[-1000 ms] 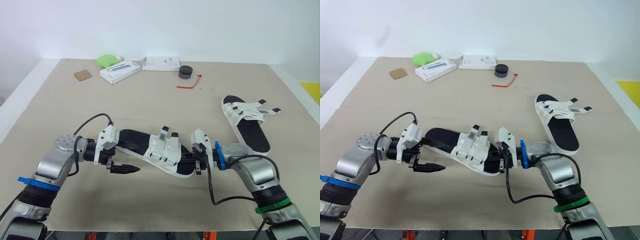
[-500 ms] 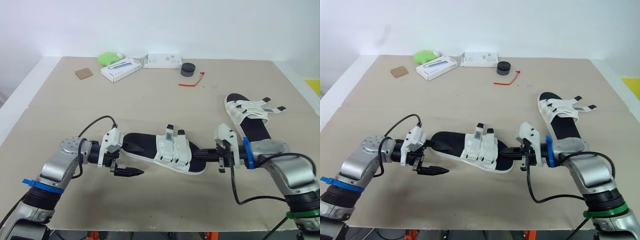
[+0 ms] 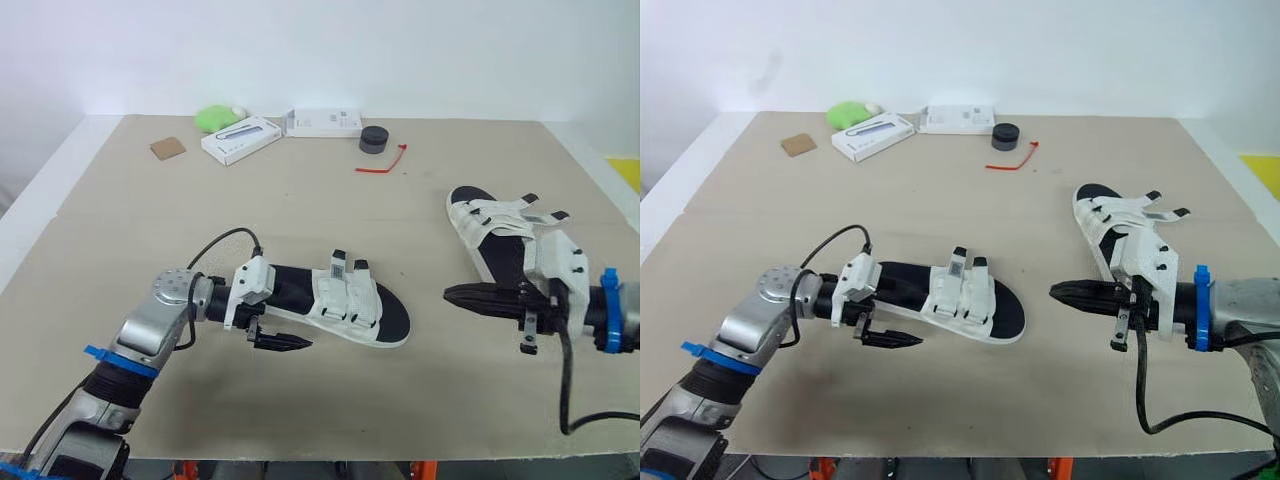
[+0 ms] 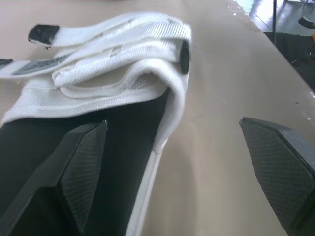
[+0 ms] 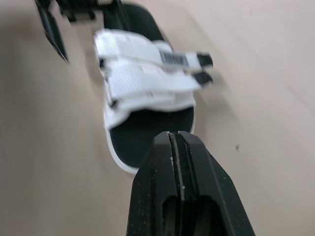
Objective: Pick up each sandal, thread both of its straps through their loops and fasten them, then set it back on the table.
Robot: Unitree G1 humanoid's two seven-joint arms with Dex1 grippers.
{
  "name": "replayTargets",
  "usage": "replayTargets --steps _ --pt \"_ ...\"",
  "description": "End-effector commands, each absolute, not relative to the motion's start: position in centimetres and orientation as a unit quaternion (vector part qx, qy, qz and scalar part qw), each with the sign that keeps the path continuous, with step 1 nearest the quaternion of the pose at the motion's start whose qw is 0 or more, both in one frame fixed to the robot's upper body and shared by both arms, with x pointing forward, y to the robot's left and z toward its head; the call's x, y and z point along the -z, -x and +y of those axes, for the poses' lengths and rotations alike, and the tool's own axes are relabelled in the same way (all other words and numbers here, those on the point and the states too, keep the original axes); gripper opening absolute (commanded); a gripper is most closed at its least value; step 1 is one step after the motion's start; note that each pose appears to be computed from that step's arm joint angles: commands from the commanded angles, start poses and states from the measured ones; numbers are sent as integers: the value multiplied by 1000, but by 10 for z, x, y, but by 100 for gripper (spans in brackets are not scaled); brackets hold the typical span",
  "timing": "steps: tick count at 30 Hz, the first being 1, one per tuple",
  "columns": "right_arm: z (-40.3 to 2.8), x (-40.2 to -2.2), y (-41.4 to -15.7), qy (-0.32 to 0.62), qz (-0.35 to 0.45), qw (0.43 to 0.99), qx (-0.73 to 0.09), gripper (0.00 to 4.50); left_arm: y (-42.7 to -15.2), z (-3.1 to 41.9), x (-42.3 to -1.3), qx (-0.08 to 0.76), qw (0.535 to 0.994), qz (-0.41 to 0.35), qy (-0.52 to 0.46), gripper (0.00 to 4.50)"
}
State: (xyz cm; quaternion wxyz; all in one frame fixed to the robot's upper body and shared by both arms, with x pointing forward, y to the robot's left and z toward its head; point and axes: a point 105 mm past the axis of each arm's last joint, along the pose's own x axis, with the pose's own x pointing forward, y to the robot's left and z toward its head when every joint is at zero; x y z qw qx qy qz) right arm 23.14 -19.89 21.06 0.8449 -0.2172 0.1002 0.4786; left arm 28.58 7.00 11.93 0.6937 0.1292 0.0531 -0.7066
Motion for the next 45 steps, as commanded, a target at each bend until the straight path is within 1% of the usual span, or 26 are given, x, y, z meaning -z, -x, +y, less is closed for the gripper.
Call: replayTargets --steps 1,9,10,12,13,14,15,16,17,18,19,21,22,23,26,27,29,31,32,34,37,40,42,45 --pt "-194 -232 -220 219 61 856 -465 0 -289 60 -122 718 680 39 -145 446" --pt "-191 -234 -218 202 56 869 -448 0 -294 40 -117 727 670 40 -141 446" --pt "-190 -235 -219 200 56 870 -447 0 -295 38 -117 726 672 39 -139 405" --pt "-189 -235 -219 199 55 871 -446 0 -296 34 -118 728 672 37 -135 384" --pt "-189 -235 -219 197 54 871 -446 0 -296 32 -119 728 672 34 -132 300" --pt "-188 -235 -220 194 52 872 -445 0 -297 28 -120 725 676 30 -128 279" --pt "-187 -235 -220 191 50 873 -445 0 -300 26 -121 719 683 25 -127 269" --pt "-186 -235 -221 189 49 874 -446 0 -302 24 -122 711 691 21 -126 239" --pt "-186 -234 -221 187 49 874 -446 0 -304 22 -123 706 697 19 -125 192" --pt "-185 -234 -221 186 49 874 -447 0 -305 22 -123 702 701 17 -123 181" --pt "-184 -233 -222 185 49 873 -448 0 -306 22 -124 696 708 13 -120 118" --pt "-183 -231 -223 182 51 873 -449 0 -307 21 -124 687 718 12 -115 80" --pt "-183 -230 -225 180 52 873 -451 0 -309 22 -124 675 730 14 -108 23" --pt "-182 -229 -226 177 52 872 -453 0 -310 24 -124 664 740 14 -105 11" --pt "-179 -228 -228 175 53 867 -463 0 -317 35 -130 624 775 9 -97 11" --pt "-178 -228 -230 175 53 866 -466 0 -321 41 -133 601 794 7 -93 11" --pt "-176 -228 -232 173 53 862 -474 0 -338 62 -141 519 851 12 -77 11" --pt "-174 -226 -236 170 53 857 -483 0 -358 94 -151 404 913 18 -55 11" --pt "-173 -225 -237 170 53 856 -485 0 -363 105 -153 366 929 22 -46 11" --pt "-170 -224 -239 167 51 853 -493 0 -377 139 -156 247 968 32 -18 11" --pt "-165 -222 -244 161 46 848 -503 0 -382 187 -154 98 994 43 -12 11" --pt "-159 -220 -248 157 41 842 -514 0 -381 216 -149 9 999 48 -22 11" --pt "-157 -219 -251 155 39 840 -519 0 -381 228 -142 -25 998 61 -10 11" --pt "-156 -220 -254 156 34 836 -524 0 -386 230 -135 -24 997 65 -14 11"
